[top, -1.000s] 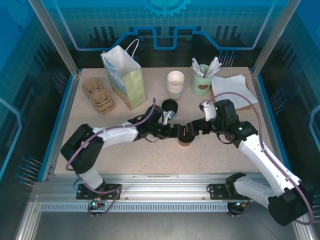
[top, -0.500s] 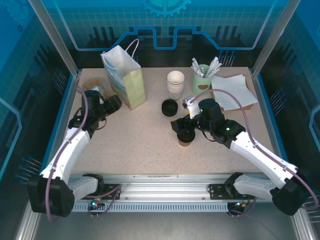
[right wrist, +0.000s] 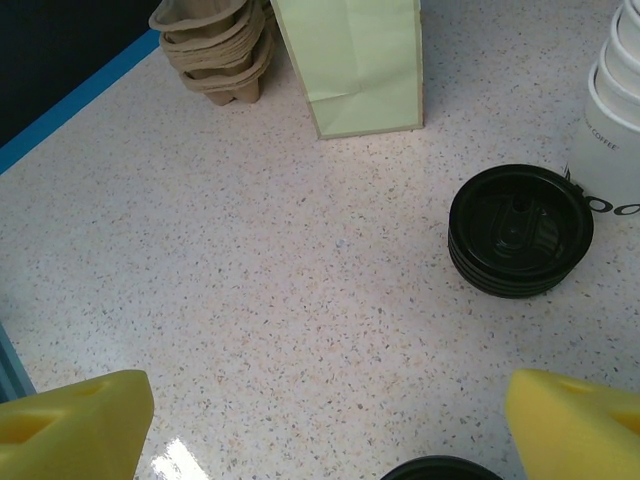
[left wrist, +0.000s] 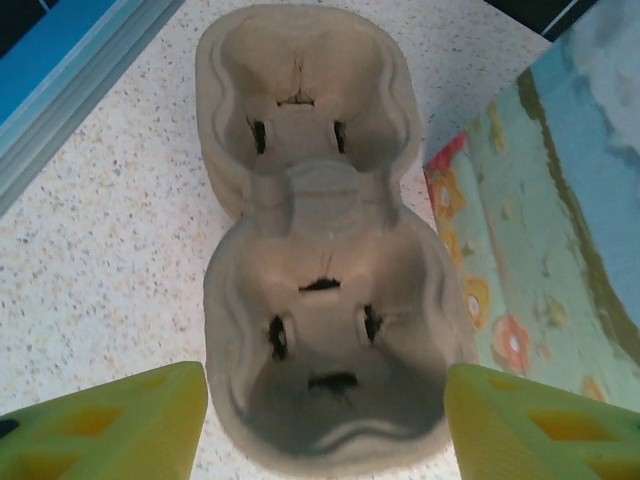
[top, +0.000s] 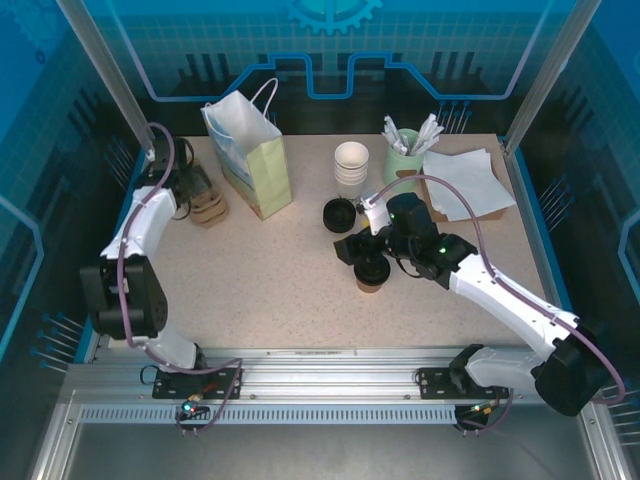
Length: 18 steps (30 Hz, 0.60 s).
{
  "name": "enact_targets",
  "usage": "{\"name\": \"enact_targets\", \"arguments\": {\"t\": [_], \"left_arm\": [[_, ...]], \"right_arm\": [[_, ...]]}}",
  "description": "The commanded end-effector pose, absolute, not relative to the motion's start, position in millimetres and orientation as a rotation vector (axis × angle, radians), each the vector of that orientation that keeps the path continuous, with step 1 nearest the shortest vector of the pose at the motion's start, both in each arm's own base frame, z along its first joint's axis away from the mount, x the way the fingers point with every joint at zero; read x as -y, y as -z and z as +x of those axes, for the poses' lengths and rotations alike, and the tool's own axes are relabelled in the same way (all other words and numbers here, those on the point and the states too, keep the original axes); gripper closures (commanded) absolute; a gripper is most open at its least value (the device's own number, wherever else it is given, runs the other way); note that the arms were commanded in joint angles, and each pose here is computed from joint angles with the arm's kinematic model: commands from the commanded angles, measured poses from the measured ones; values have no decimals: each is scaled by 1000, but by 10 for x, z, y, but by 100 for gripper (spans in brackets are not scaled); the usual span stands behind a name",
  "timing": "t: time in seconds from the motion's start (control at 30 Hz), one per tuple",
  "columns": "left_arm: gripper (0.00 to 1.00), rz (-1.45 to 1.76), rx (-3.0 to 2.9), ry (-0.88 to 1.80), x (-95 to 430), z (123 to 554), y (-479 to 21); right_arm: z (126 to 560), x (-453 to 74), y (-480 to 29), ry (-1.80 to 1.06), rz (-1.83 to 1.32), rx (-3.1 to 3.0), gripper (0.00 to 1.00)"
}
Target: Pack the takeout coffee
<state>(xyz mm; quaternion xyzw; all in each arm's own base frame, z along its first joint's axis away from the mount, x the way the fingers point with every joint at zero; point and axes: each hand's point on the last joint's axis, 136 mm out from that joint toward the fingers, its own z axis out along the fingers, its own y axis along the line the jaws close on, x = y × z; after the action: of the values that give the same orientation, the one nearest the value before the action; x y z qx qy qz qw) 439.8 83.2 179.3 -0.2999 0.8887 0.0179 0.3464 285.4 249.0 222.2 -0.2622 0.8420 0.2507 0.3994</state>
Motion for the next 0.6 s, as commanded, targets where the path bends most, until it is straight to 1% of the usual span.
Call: {"name": "enact_targets", "arguments": {"t": [0.0,0.1,0.33,0.57], "left_arm": [[36,-773,-2364,-167,-1024,4425,-1727],[37,-790,-2381,-156,-1091,4558,-1649],[40,-790,-2435,-99,-1061,4807,-1449],[43,-777,-2463,-93,-1060,4916,-1363]], "right_arm": [[2887,-2612,-2378,-662,-706,-2077,8],[2898,-2619,-2363,-659,-711,-2083,8],[2933,-2645,-2324,-661,-717,-2104,8],[2946,-2684,-2288,-676,-721,-2121,8]]}}
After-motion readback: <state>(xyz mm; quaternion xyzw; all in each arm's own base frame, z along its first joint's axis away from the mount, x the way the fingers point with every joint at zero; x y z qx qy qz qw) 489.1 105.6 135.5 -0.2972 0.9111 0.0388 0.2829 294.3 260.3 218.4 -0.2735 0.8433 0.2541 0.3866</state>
